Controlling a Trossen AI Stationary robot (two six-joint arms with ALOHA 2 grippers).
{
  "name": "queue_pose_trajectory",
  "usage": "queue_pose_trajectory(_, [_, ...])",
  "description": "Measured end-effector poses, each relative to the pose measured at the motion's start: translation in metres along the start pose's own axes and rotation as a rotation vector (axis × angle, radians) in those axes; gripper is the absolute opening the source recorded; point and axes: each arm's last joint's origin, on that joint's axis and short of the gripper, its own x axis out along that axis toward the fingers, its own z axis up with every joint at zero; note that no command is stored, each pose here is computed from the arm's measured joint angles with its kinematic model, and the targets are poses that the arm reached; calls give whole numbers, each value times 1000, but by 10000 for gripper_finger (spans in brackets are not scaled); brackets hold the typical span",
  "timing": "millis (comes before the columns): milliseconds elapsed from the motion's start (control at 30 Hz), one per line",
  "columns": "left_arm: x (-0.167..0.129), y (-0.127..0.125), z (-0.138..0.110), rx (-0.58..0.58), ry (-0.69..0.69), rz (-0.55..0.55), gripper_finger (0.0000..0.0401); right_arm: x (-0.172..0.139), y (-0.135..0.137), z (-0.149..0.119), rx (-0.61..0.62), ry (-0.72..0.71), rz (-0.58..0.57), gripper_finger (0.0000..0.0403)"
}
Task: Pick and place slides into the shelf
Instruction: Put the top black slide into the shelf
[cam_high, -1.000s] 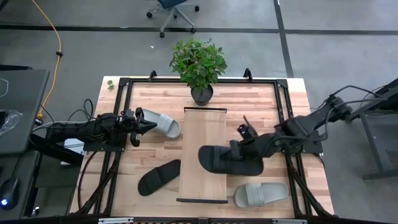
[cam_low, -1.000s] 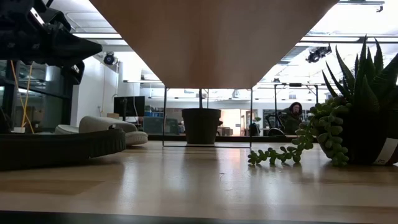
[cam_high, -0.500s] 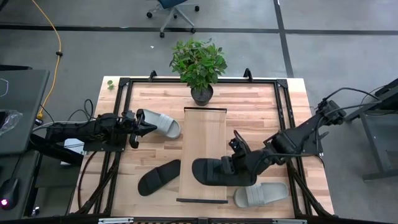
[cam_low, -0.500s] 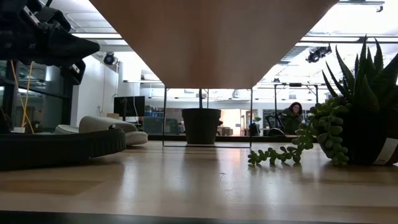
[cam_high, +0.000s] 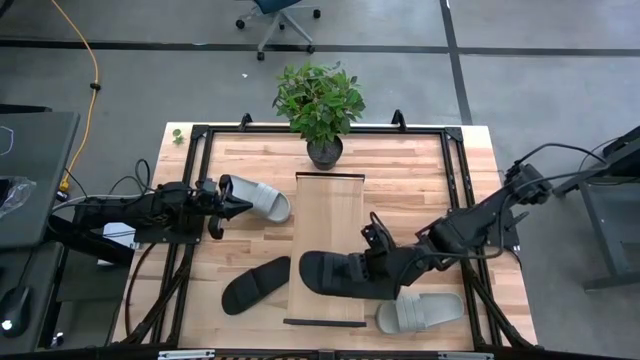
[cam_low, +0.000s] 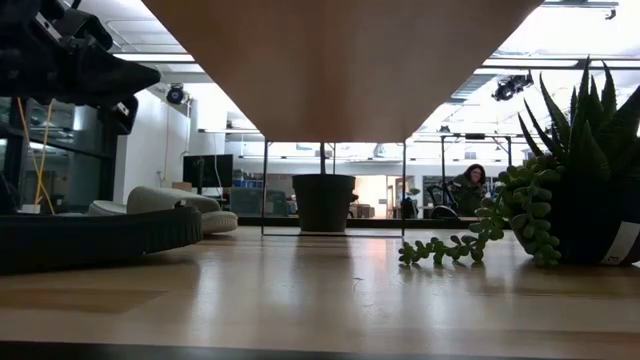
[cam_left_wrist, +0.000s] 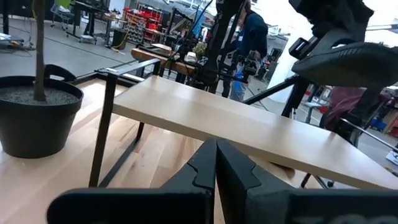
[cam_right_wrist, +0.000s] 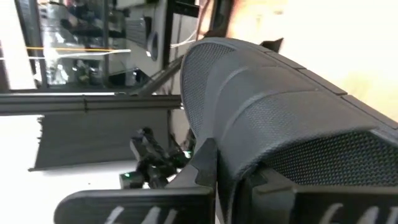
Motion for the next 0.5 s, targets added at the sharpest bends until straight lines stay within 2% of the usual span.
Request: queue_pose_trajectory(500, [0, 0, 0, 19, 2, -15, 1, 46, -12, -8, 53, 27, -6, 0])
